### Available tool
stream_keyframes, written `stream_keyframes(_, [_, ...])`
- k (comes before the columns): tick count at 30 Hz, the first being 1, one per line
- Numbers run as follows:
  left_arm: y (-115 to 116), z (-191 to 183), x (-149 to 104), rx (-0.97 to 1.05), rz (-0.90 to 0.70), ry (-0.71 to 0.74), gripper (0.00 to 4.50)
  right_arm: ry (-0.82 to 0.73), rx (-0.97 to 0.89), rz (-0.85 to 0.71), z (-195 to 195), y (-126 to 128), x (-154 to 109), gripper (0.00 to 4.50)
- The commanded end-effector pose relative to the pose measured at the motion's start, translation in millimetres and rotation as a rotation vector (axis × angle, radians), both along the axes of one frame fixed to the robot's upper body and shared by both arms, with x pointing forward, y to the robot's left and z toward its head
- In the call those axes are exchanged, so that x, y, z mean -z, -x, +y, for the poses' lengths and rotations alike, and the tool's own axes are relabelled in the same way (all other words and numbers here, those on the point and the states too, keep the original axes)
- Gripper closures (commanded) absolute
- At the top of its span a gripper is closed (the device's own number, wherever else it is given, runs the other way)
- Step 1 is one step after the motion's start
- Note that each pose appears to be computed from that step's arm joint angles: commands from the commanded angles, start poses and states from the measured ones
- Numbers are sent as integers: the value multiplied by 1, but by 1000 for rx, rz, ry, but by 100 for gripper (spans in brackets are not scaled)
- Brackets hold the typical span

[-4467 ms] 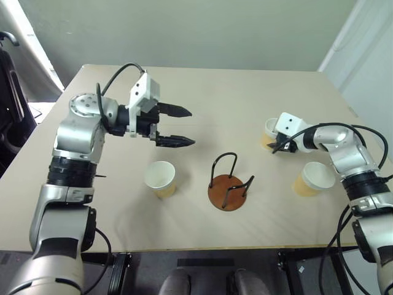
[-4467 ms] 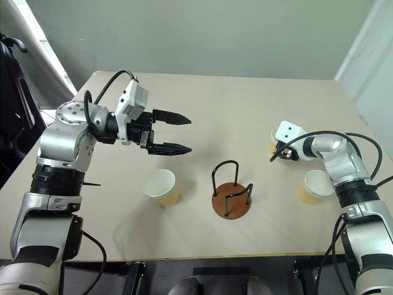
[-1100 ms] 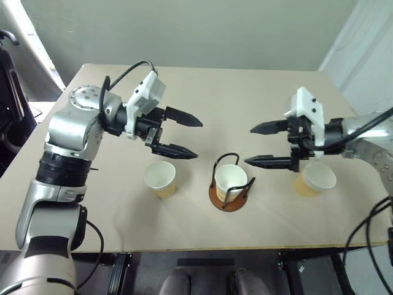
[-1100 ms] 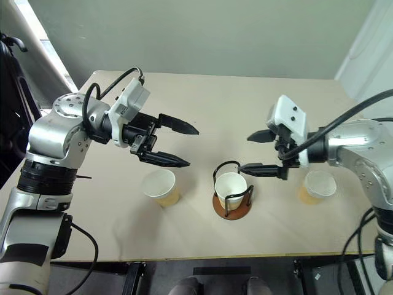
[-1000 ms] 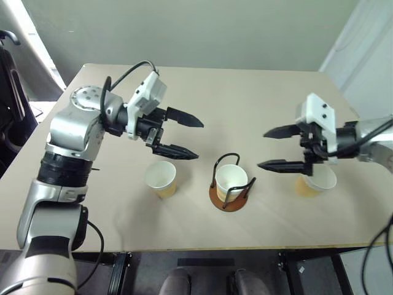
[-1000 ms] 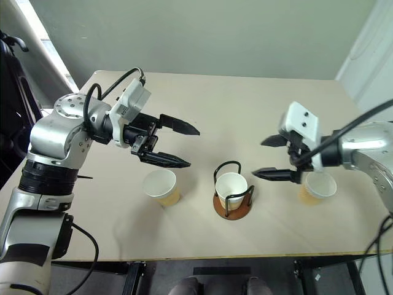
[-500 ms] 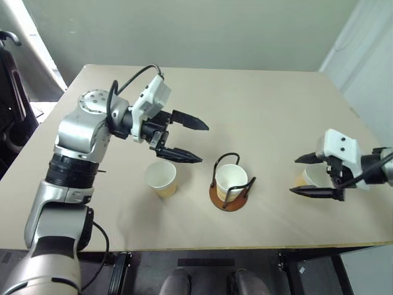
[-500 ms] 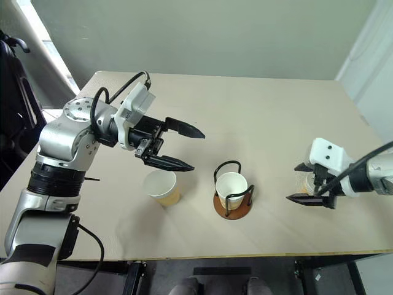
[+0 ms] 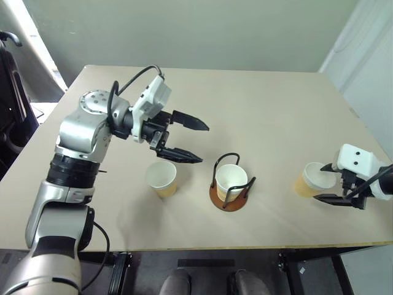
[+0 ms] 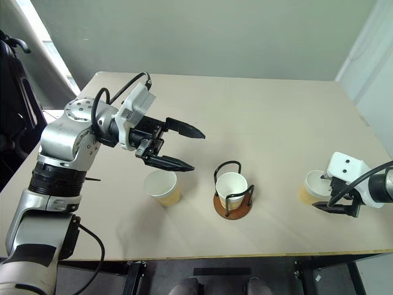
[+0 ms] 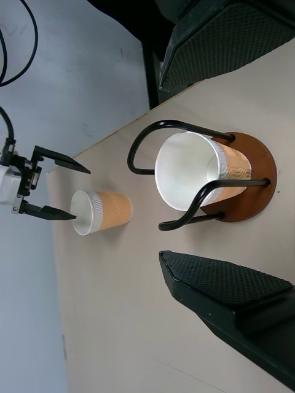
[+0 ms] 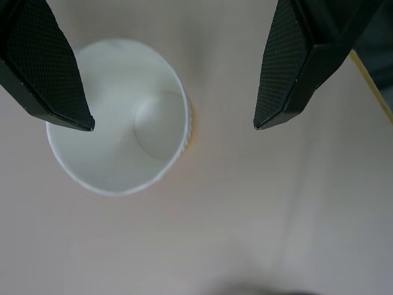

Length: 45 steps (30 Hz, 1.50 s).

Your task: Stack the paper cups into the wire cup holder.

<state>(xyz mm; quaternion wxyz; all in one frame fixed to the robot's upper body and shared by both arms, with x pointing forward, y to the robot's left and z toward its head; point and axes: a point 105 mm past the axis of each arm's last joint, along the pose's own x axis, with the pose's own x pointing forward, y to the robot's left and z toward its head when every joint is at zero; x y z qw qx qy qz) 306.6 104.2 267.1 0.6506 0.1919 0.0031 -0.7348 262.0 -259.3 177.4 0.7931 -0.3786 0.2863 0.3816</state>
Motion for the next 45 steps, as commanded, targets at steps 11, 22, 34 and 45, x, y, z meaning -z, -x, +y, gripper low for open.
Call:
stream_keyframes(11, [8,-1,-16,28,-56,-1,0,65,-44,-21,3,-18,19,162])
stream_keyframes(22, [5,4,-15,10,-62,-17,0,-27,-86,-22,19,-16,-4,449])
stream_keyframes(34, [16,16,-7,52,-29,-116,0,-248,-346,-165,109,-5,-90,449])
stream_keyframes(45, [16,13,-5,69,-22,-116,0,-314,-498,-108,152,9,-105,449])
